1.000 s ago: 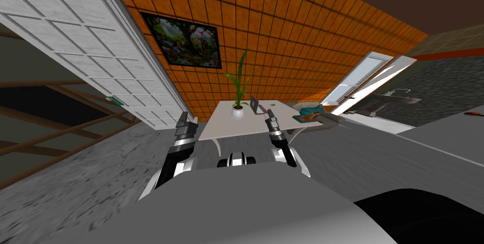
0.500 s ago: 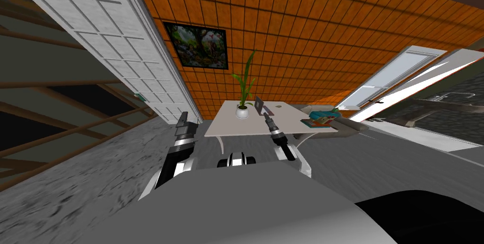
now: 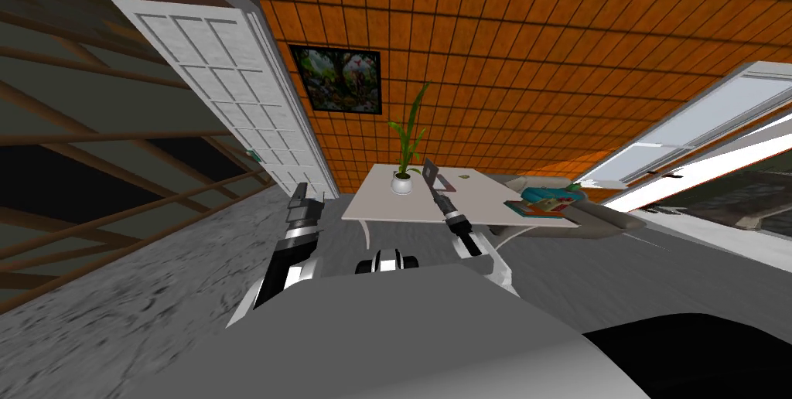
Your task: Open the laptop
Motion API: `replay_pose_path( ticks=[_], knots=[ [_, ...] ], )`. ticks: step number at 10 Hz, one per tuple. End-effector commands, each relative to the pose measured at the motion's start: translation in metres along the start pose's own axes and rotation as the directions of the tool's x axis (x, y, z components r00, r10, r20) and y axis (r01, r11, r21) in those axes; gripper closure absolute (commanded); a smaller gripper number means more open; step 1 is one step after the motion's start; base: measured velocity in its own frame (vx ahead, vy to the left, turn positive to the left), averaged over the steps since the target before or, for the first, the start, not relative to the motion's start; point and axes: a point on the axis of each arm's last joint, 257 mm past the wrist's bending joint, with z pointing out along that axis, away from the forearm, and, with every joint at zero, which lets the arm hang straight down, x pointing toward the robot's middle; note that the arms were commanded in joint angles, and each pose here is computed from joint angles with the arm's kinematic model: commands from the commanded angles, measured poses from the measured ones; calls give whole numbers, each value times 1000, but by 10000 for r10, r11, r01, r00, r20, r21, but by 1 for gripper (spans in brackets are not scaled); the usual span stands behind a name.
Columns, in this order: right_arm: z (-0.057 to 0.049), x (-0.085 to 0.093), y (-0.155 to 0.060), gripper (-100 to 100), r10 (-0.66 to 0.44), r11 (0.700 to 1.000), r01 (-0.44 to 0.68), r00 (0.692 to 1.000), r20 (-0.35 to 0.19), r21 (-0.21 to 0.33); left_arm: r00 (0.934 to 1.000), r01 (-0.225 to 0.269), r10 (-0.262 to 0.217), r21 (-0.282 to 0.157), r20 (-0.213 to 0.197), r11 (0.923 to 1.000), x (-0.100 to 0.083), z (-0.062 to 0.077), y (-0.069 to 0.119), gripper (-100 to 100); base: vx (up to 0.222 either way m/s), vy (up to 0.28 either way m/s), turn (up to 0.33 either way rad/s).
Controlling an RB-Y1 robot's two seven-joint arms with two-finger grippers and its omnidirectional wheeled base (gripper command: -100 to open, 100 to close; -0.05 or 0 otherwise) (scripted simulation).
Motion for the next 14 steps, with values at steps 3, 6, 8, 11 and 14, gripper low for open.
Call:
replay_pose_path(
  ticks=[3, 6, 8, 11, 14],
  knots=[
    [3, 3, -59, -100, -2708, 9565, 2791, 9577, -969, 852, 10000, 0, 0, 0, 0, 10000, 0, 0, 0, 0, -5, 6, 143],
    [2, -3, -99, -100, -4267, 8848, 4486, 8888, -1674, 1263, 10000, 1, -1, 1, -1, 10000, 0, 0, 0, 0, -6, 7, 184],
    [0, -16, -137, -100, -5597, 7853, 5995, 7941, -2368, 1547, 10000, 0, 0, 0, 0, 10000, 0, 0, 0, 0, -5, 8, 186],
    [-6, -34, -179, -100, -6703, 6544, 7363, 6702, -3187, 1720, 10000, -1, 1, -1, 0, 10000, 0, 0, 0, 0, -5, 7, 120],
    [-12, -58, -216, -100, -7462, 5125, 8404, 5374, -3929, 1763, 10000, -1, 1, -1, 0, 10000, 0, 0, 0, 0, -4, 7, 142]
  ],
)
